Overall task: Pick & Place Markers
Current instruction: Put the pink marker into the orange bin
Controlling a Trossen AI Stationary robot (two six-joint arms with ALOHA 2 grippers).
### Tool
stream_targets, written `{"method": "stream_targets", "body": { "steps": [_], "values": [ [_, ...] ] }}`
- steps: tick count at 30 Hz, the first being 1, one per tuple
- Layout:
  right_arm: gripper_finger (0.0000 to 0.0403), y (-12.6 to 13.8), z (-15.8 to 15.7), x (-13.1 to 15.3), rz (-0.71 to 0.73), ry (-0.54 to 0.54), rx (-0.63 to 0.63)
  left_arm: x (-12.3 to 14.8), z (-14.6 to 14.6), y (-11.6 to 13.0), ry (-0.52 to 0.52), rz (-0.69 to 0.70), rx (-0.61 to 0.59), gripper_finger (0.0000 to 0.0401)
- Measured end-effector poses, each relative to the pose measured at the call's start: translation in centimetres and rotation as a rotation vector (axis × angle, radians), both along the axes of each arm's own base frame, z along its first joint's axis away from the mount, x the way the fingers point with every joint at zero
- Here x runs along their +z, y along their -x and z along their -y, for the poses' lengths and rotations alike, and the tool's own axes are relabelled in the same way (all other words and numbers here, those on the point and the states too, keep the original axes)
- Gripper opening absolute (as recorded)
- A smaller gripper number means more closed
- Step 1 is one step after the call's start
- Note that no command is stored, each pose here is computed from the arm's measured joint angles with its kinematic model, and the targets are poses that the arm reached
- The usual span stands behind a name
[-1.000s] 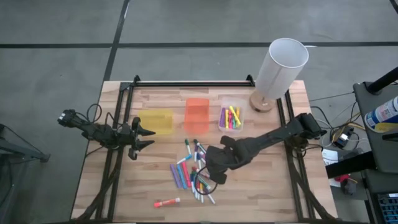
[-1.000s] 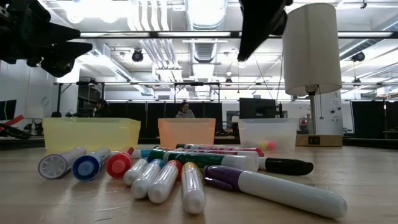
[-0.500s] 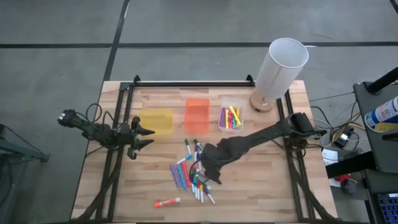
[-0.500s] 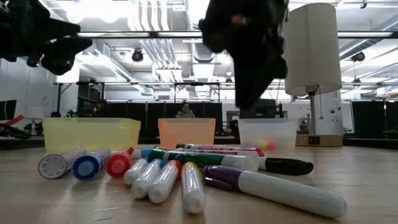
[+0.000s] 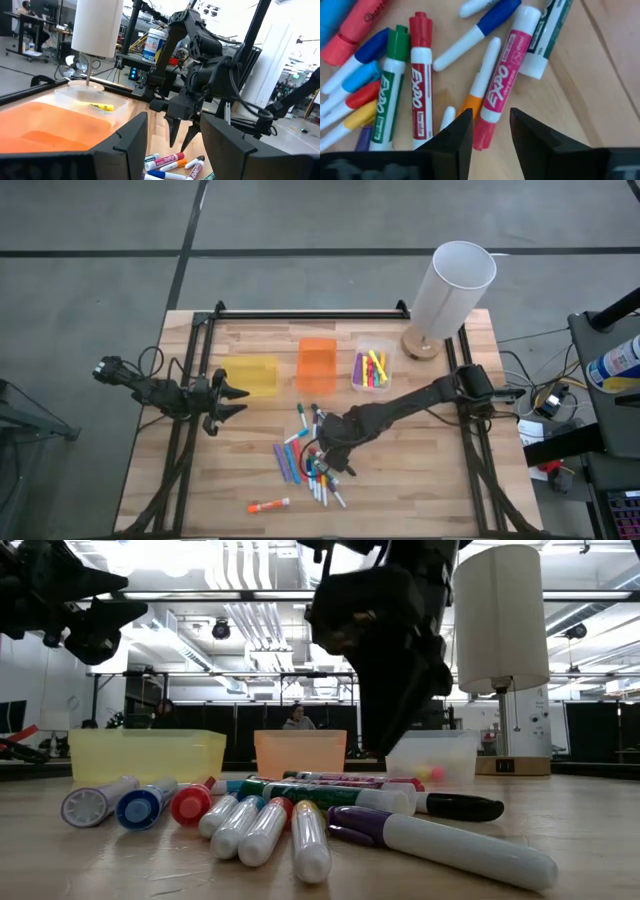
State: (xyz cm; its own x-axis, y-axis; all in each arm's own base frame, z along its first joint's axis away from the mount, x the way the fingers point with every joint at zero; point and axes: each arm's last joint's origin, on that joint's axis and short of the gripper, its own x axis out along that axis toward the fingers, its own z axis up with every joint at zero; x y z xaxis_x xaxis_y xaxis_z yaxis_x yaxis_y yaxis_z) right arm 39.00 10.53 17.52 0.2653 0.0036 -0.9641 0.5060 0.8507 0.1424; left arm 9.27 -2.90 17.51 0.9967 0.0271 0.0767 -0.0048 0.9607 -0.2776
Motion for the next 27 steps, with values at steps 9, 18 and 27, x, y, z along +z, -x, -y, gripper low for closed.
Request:
{"method": "stream_targets", "body": {
  "steps": [9, 18, 27],
  "values": [
    [0.0105, 0.4, 0.0, -1.7, -0.004, -0.081, -0.033, 0.0, 0.0, 0.0, 0.006, 0.005, 0.0, 0.0179],
    [0.0088, 1.4, 0.3, -3.4, -0.036, -0.076, -0.062, 0.0, 0.0, 0.0, 0.007, 0.004, 0.007, 0.0179],
    [0.0064, 1.7, 0.7, -4.1, -0.022, -0.088, -0.055, 0.0, 0.0, 0.0, 0.007, 0.004, 0.007, 0.0179]
  ]
}}
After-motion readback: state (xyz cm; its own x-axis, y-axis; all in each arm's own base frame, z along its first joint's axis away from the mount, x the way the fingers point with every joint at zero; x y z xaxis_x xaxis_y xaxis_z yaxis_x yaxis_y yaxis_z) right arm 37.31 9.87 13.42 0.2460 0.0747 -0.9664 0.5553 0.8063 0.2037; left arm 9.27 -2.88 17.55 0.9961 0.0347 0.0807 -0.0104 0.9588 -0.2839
